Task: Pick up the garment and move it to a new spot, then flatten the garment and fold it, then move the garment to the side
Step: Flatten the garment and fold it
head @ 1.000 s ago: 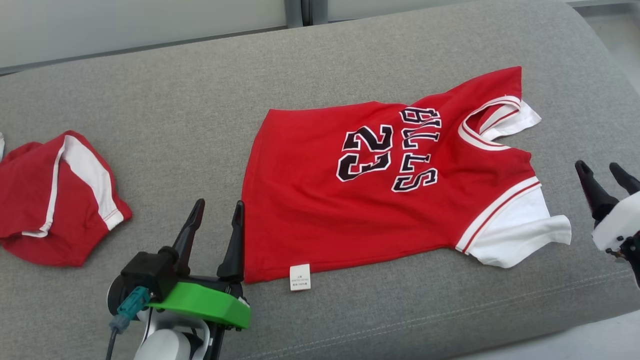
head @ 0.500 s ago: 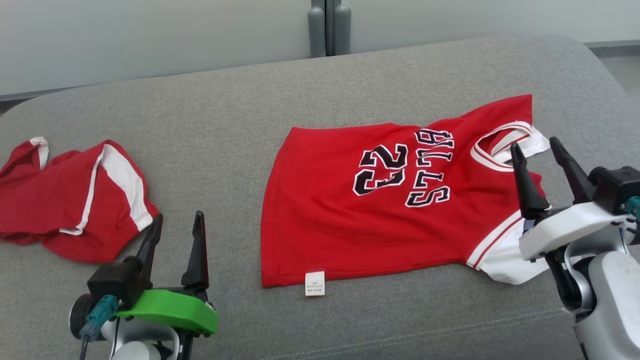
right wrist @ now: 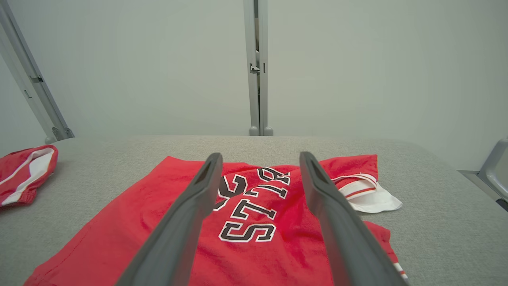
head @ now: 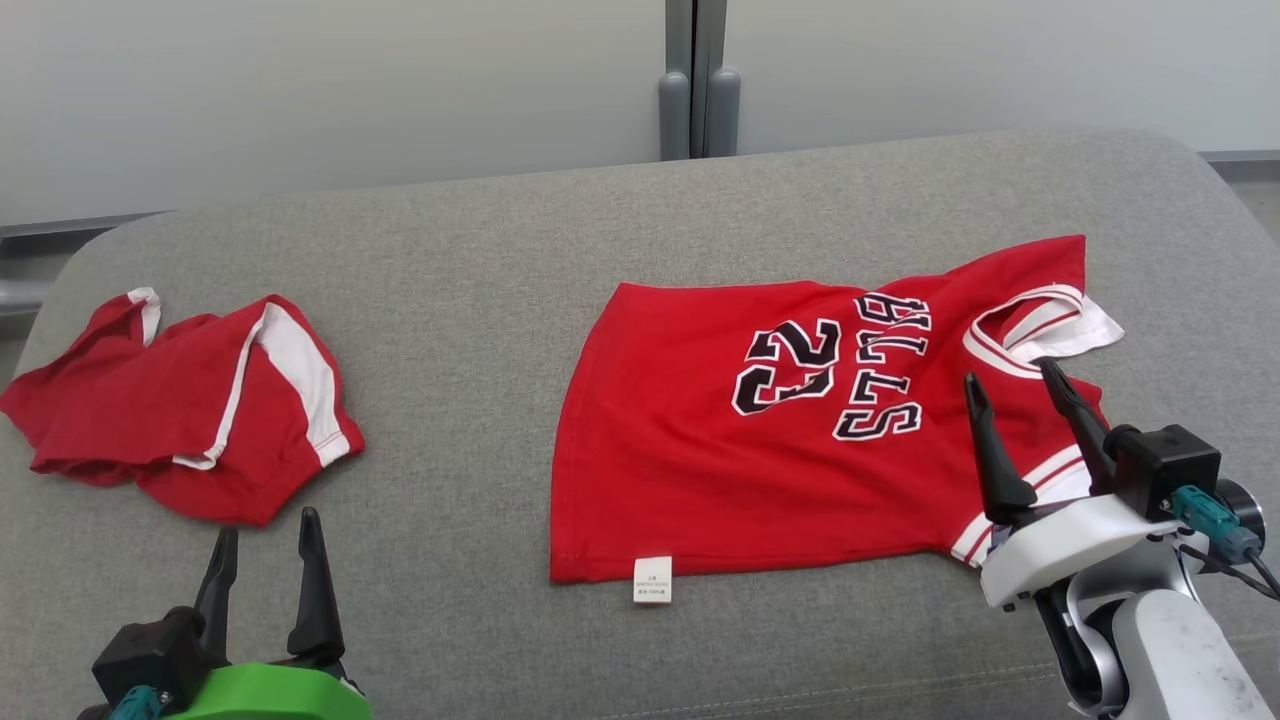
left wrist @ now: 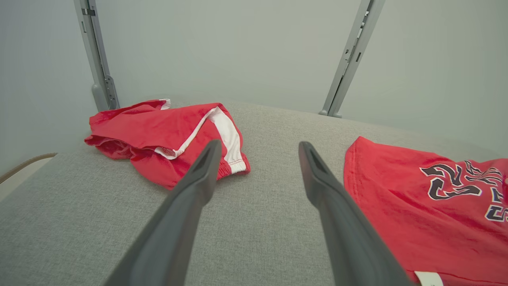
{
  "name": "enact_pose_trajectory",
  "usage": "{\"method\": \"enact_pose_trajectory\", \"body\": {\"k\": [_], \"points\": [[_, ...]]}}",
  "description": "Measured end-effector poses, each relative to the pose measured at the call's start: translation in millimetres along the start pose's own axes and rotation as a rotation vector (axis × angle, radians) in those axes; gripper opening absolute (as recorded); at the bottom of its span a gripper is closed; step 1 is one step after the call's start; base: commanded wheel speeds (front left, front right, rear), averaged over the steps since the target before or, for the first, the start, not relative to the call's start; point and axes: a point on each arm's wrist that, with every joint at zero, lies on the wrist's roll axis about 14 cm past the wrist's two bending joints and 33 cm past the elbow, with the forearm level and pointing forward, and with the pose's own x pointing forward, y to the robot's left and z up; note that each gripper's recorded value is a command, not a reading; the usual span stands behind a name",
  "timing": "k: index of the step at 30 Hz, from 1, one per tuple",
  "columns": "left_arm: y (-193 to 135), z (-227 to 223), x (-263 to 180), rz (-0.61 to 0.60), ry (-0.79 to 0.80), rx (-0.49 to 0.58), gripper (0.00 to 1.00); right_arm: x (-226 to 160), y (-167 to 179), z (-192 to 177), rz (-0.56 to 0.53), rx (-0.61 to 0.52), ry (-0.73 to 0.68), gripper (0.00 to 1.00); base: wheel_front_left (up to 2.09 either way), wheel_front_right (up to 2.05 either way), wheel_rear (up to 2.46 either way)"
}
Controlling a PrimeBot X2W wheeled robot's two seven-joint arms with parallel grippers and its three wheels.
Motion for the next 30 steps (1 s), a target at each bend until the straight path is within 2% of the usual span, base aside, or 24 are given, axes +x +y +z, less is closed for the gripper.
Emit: {"method": "enact_pose_trajectory", "body": {"k": [12,20,30], "points": [[-3,-7,-7,-0.007,0.031,-0.005,1.0,-3,9,-11,0.007,0.004,0.035,1.0,0.0,0.0,0.0],[-18,-18,-7,-0.051,0.082,-0.015,1.0,-6,1,-14,-0.015,0.005,0.051,1.0,0.0,0.0,0.0],[-62,-82,-12,-0.118,0.369,-0.205,1.0,-24,-33,-41,-0.117,0.011,0.151,1.0,0.0,0.0,0.0]]}}
